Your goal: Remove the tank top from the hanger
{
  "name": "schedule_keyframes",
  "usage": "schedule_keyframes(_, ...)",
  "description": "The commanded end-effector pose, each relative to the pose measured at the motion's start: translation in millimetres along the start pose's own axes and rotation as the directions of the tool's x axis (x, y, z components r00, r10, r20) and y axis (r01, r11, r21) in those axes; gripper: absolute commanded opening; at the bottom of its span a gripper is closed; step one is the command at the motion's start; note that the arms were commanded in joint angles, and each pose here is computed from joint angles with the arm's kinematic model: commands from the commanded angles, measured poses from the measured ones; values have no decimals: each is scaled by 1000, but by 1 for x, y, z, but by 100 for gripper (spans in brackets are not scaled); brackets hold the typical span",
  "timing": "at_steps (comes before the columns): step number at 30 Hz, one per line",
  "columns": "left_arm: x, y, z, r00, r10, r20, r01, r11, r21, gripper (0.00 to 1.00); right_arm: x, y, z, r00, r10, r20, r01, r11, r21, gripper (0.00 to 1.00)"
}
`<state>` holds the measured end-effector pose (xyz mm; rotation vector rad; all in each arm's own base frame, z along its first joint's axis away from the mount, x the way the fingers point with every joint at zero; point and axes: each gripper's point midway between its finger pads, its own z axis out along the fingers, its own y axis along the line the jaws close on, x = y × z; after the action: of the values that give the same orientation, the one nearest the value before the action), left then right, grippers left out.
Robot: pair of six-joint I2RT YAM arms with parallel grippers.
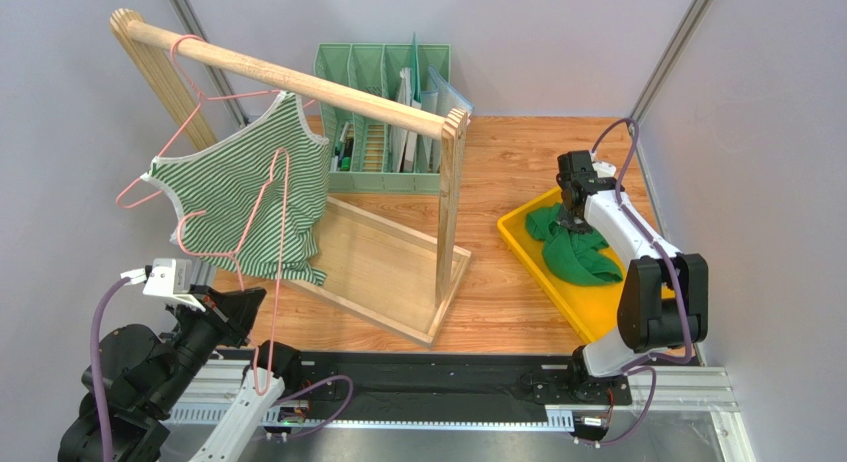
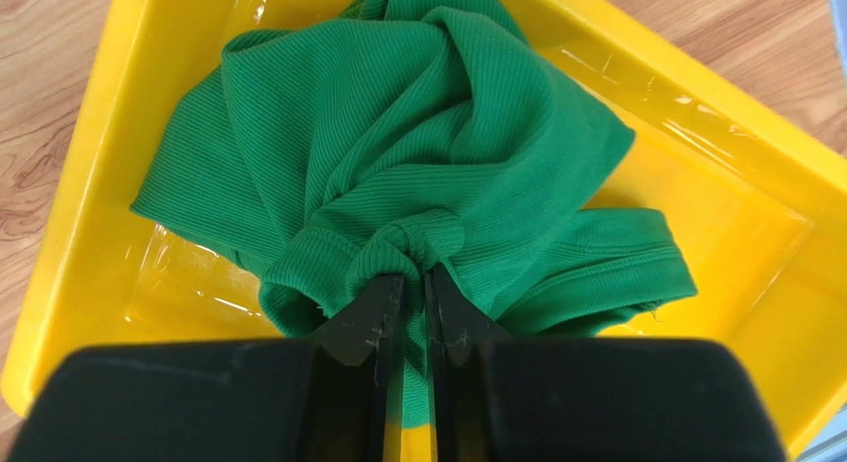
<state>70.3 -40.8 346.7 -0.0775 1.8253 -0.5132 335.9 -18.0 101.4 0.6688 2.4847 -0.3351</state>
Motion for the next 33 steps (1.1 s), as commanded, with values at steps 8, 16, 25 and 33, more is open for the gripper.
schedule_keyframes(8,-1,-4,4,998,50,-27,-49,998,27,0,-25,-8,-59,995,26,101,-22,999,-32,72)
schedule_keyframes(16,3,-14,9,997,65,-49,-60,994,86,0,21,11,-123,975,-139,174,157,983,-91,82)
schedule_keyframes(25,5,-23,5,995,80,-55,-72,987,140,0,95,34,-175,947,-294,131,322,844,-428,82)
schedule_keyframes(33,12,-29,10,994,83,-76,-67,980,186,0,201,46,-275,829,-516,216,375,225,-899,94)
